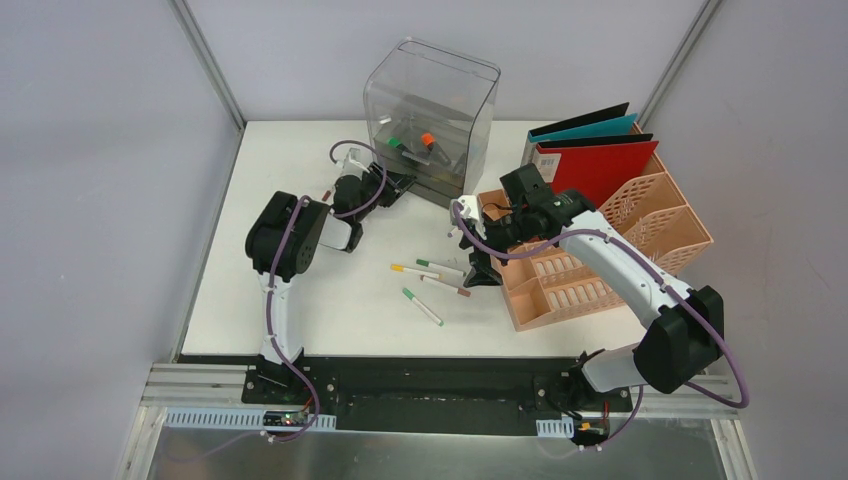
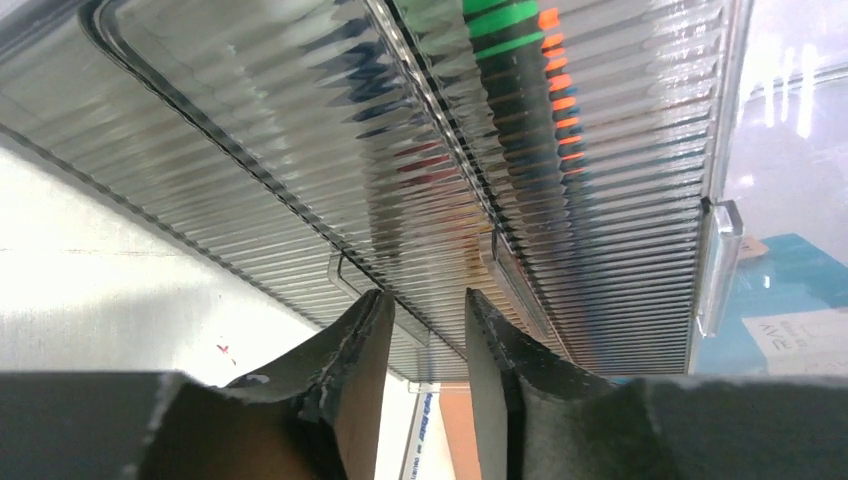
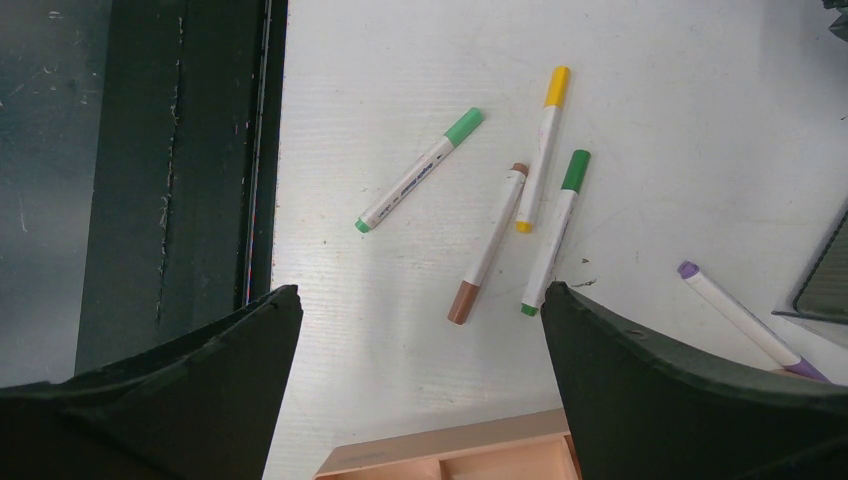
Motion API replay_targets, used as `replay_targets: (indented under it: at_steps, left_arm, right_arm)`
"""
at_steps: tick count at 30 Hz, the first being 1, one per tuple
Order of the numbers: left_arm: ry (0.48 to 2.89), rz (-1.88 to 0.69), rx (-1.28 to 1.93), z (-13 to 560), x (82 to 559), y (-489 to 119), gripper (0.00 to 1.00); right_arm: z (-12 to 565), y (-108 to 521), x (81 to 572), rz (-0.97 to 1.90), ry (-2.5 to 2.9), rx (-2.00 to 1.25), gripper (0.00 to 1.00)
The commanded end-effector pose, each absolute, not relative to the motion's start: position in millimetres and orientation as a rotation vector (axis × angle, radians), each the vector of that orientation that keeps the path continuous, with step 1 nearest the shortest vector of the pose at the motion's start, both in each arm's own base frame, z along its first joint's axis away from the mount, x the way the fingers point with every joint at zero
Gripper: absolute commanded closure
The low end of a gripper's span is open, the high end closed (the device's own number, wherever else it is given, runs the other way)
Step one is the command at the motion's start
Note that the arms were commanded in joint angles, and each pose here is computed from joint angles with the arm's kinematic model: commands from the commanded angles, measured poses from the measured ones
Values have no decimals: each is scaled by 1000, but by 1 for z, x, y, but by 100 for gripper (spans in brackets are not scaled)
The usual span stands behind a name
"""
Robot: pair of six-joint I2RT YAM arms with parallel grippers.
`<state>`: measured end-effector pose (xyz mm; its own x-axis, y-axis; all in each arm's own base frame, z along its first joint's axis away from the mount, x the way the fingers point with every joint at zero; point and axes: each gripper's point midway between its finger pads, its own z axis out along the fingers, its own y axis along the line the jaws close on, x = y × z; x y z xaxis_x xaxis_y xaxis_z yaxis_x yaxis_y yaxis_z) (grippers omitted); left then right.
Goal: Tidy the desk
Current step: Close the drawer in the storage box.
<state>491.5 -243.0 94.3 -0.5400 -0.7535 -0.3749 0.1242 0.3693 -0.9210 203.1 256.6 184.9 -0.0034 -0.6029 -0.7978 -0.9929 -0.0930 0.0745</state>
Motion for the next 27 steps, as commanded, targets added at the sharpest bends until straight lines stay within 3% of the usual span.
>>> replay_targets:
  at_steps: [1,11,27]
  left_arm:
    - [1774,-1298,-545,88,488,-236,63]
    - [1809,-1265,-556,74,482,-229,54]
    - [1807,-1283,-561,71,502,-236,56]
  right_arm:
    - [206,257,206,910,1559,-1740,7]
    - [204,258,206,913,1564,-1741,7]
    - [206,257,206,906,1561,-1741,7]
